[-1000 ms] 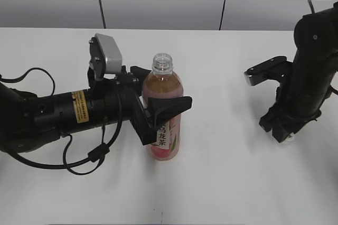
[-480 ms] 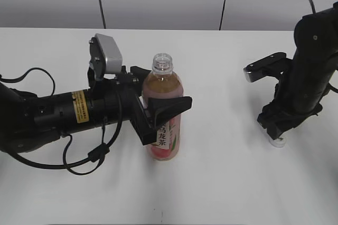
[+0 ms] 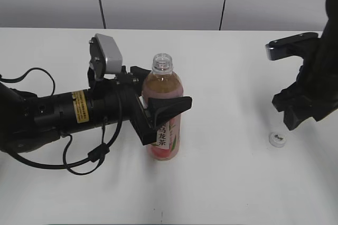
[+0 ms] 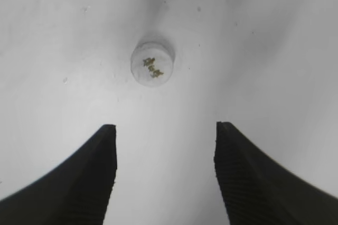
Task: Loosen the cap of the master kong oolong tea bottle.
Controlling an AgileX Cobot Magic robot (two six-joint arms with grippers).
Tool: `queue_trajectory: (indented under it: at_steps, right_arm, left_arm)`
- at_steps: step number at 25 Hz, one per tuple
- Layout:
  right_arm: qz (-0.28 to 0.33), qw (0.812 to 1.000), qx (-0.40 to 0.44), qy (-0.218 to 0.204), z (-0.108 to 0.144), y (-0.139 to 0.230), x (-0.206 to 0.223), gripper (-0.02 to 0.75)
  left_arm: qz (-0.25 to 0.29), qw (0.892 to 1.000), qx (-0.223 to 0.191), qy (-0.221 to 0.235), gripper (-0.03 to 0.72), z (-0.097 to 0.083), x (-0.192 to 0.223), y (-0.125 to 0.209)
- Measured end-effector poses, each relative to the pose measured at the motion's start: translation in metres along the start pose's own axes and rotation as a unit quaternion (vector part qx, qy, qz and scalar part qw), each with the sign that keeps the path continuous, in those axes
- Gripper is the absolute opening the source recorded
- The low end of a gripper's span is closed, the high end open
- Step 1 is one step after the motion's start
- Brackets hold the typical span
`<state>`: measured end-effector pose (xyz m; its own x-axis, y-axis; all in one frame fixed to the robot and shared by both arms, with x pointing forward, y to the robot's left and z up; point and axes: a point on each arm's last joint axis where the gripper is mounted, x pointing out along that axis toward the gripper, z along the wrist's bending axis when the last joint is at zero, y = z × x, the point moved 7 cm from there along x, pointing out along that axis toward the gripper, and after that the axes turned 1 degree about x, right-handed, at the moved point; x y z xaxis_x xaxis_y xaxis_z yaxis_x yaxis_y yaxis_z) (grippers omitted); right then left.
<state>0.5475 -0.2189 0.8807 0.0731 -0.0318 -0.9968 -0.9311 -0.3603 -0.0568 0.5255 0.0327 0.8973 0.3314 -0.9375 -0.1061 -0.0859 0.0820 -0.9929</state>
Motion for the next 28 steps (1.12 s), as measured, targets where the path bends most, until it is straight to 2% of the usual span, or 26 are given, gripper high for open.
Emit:
queue_trajectory:
  at_steps: [7,16,22,28]
  right_arm:
    - [-0.055,0.998,0.032,-0.012,0.005,0.034,-0.058,0.445]
    - [-0.124,0.992,0.037,-0.011,0.01,0.112,-0.115,0.445]
    - [-0.215,0.976,0.034,-0.004,0.013,0.154,-0.138,0.445]
    - [-0.293,0.956,0.032,0.002,0.016,0.191,-0.141,0.445]
  left_arm:
    - [0.0,1.0,0.0,-0.001,0.457,0.0,0.0,0.0]
    - [0.0,1.0,0.0,-0.001,0.457,0.0,0.0,0.0]
    - [0.0,1.0,0.0,-0.001,0.457,0.0,0.0,0.0]
    - [0.0,1.0,0.0,-0.002,0.457,0.001,0.0,0.0]
